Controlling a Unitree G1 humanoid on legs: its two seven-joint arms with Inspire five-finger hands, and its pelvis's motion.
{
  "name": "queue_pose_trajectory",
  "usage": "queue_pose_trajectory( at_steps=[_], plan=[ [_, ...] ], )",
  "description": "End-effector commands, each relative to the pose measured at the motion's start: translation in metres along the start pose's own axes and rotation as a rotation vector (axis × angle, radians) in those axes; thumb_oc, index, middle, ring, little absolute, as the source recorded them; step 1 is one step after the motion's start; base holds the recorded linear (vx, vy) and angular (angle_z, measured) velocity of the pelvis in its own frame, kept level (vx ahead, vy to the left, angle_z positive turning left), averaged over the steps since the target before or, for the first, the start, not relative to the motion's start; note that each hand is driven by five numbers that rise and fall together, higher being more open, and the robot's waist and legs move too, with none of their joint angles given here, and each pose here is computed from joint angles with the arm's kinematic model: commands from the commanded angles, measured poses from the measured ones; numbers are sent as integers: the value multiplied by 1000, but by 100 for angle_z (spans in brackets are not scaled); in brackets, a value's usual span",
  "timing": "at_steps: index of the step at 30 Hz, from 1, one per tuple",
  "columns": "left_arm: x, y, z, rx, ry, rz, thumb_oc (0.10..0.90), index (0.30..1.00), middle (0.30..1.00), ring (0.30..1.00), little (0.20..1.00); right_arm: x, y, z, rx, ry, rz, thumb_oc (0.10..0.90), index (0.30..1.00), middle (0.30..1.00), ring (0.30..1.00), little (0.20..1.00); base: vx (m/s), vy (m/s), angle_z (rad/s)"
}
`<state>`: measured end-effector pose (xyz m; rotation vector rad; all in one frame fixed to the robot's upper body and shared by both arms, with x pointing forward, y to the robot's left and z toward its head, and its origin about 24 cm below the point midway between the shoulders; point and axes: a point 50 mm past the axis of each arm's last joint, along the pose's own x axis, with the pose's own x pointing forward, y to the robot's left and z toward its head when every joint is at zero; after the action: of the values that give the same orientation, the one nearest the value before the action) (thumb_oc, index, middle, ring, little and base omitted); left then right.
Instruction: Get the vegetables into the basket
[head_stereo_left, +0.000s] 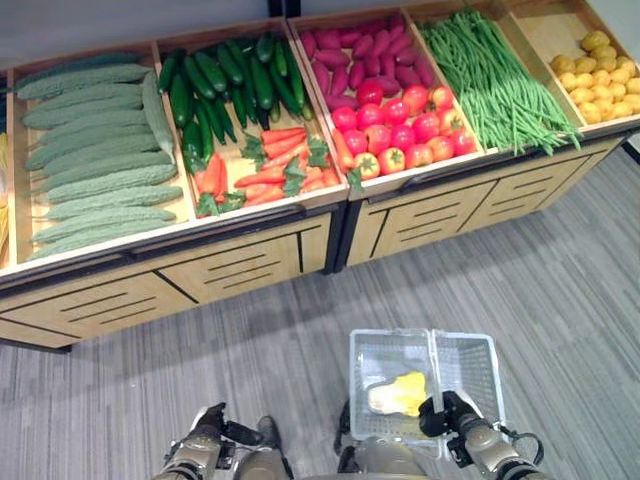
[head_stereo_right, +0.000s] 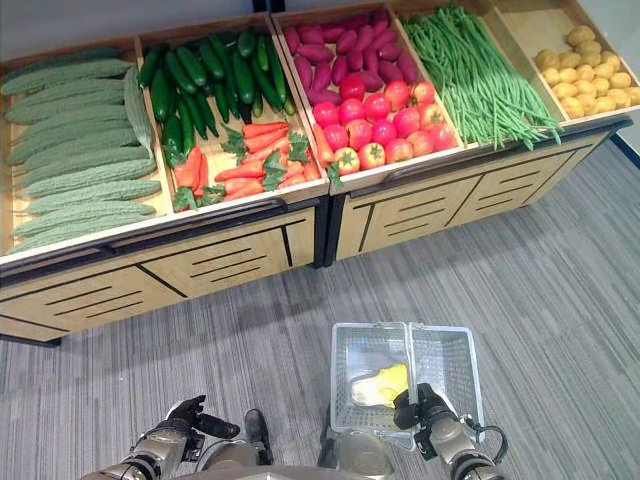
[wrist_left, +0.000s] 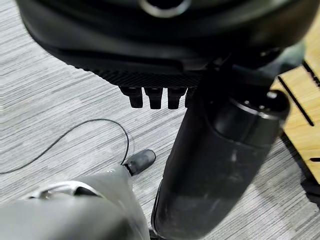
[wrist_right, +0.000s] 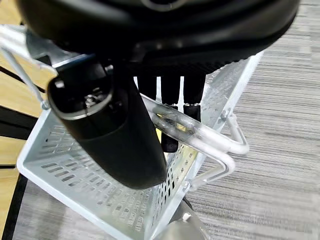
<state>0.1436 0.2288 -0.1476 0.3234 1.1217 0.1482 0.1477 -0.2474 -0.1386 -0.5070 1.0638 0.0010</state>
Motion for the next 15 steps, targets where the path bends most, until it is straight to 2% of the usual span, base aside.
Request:
queue_pose_trajectory(
  at_steps=[1,7,15],
  plan=[
    [2,22,11,44,-36,68,900,1000,1000,1000,1000,-7,2,-35,-92,103,14,400,300,300,300,300,36,431,-20],
    [2,29,13,57,-54,79,900,1000,1000,1000,1000,-7,11,-34,-101,100,41,400,300,300,300,300,31,262,-16],
    [1,39,28,46,-126,103,900,1000,1000,1000,1000,-6,13,-26,-113,63,49,400,300,300,300,300,-10,66,6]
  ],
)
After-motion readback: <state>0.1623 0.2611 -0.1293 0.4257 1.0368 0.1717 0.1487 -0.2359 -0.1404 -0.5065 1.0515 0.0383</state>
